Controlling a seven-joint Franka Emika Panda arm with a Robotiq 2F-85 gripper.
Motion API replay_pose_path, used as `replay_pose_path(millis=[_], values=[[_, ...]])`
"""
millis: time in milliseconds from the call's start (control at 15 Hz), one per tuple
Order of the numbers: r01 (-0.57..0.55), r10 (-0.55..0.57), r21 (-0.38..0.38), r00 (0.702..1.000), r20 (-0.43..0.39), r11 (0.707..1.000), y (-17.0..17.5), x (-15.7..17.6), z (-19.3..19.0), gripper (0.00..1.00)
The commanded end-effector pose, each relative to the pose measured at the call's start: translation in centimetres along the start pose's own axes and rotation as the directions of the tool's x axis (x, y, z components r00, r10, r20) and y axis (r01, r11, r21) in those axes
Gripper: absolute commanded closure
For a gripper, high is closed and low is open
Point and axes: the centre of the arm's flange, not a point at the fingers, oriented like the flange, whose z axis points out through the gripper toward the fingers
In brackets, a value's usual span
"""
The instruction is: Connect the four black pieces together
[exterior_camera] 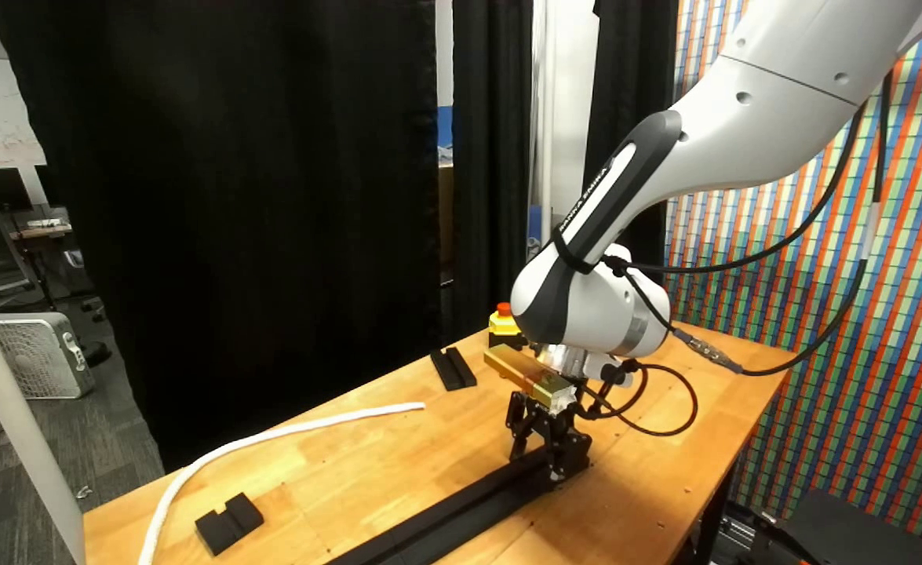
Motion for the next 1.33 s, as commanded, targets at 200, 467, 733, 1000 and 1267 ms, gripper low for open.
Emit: replay_pose_path(millis=[200, 467, 733, 1000, 1267], values=[[0.042, -0.042, 0.017, 0.999, 0.019, 0.999, -0.9, -1.5, -0.4, 0.51], [0.040, -0.040, 0.023, 0.999, 0.032, 0.999, -1.1, -1.8, -0.3, 0.06], [0.037, -0.039, 0.029, 0.998, 0.040, 0.999, -1.1, -2.3, -0.2, 0.00], [0.040, -0.041, 0.036, 0.998, 0.039, 0.999, -1.1, -2.6, -0.3, 0.00], [0.147, -0.147, -0.007, 0.988, -0.051, 0.989, -0.5, -2.5, -4.8, 0.00]])
